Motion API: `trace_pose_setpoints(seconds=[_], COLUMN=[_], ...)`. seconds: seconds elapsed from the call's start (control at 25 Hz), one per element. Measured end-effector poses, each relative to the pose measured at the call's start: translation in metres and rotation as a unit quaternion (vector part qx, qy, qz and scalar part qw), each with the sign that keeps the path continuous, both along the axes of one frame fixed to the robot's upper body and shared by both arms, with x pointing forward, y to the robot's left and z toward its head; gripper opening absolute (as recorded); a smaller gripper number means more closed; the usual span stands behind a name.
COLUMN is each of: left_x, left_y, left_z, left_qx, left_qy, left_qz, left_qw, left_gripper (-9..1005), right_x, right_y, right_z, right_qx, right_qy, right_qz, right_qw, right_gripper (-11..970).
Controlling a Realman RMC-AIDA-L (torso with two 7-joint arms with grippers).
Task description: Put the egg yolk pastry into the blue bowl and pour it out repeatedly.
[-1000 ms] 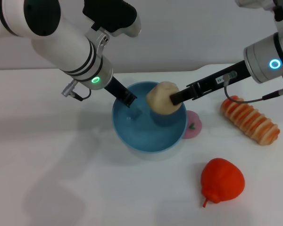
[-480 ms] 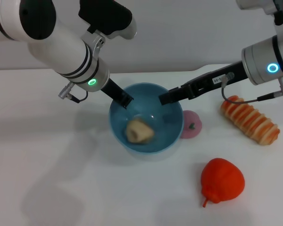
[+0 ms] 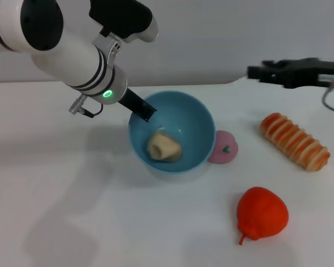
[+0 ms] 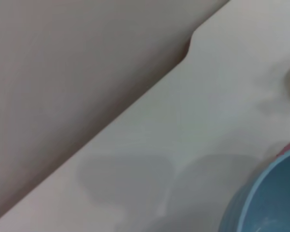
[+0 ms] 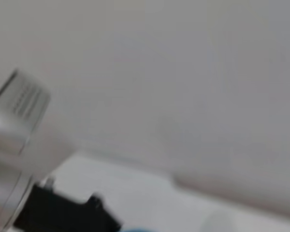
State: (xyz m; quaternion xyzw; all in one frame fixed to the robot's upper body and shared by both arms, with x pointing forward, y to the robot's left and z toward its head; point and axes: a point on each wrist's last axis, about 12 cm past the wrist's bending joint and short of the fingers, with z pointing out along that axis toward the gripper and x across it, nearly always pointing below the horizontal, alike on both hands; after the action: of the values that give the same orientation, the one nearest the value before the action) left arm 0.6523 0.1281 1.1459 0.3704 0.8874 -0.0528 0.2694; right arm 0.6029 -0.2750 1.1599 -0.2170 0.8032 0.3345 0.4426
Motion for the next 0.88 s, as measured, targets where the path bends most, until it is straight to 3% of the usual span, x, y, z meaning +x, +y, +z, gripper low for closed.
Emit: trace_pose_setpoints(seconds=[0.32,0.72,0.88], left_x=[0.003,0.004,0.004], left_y=[0.000,0.001,0.002], left_z=[0.001,0.000,-0.001], left_qx=[-0.007,-0.010,-0.013], left_qy=[-0.017,-0.026,-0.029], left_qz=[0.004,0.006,0.009], left_qw=[1.000,1.000,0.999], left_gripper=[0,-1,0], right_x=[-0.008,-0.015,-0.021], right_y=[-0.033,-0.064,-0.076], right_z=[-0.033,-0.069,-0.073], right_qx=[-0.050,-0.125,-0.103], right_qy=[-0.103,-0.158,-0.186], right_qz=[-0.102,-0.212,-0.256], right_qw=[0.988,0.956,0.943], right_gripper=[496,511,517])
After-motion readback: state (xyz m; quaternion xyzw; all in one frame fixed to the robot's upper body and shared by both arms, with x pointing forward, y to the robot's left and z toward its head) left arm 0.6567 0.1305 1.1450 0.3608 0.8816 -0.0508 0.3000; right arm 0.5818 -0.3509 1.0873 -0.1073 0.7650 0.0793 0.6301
